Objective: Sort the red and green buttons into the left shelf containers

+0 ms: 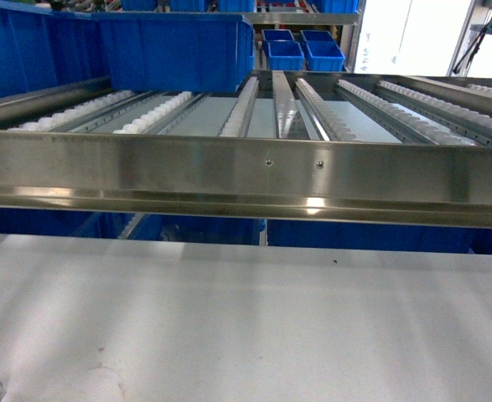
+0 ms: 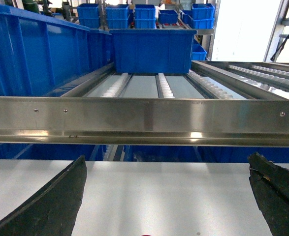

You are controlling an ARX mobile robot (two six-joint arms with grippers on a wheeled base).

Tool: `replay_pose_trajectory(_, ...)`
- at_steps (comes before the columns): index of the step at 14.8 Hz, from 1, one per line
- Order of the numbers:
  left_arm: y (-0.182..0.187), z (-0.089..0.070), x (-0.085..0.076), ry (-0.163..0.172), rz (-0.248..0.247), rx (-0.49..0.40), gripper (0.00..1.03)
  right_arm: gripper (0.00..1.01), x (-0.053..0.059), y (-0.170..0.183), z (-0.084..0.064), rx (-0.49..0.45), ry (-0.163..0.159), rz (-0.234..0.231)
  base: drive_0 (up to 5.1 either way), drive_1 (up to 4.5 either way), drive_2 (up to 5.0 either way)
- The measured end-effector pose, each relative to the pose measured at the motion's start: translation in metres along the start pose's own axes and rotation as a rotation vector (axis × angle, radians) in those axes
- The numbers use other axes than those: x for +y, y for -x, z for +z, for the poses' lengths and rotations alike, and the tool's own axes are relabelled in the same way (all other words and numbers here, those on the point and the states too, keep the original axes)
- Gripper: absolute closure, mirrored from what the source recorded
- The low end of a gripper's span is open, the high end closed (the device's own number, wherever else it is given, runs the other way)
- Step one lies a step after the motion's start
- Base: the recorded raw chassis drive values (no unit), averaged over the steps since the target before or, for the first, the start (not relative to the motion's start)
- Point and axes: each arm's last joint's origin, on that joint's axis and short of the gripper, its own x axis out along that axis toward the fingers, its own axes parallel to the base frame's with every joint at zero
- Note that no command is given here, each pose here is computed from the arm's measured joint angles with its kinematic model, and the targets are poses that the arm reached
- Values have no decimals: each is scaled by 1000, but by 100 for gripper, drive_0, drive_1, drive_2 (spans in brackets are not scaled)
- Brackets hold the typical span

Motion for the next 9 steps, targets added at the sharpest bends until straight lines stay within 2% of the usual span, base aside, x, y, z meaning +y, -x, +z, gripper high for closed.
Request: replay_pose_trajectory(9, 0, 0, 0, 0, 0, 0, 5, 3, 0, 0, 0, 0, 0, 0, 0, 0, 0)
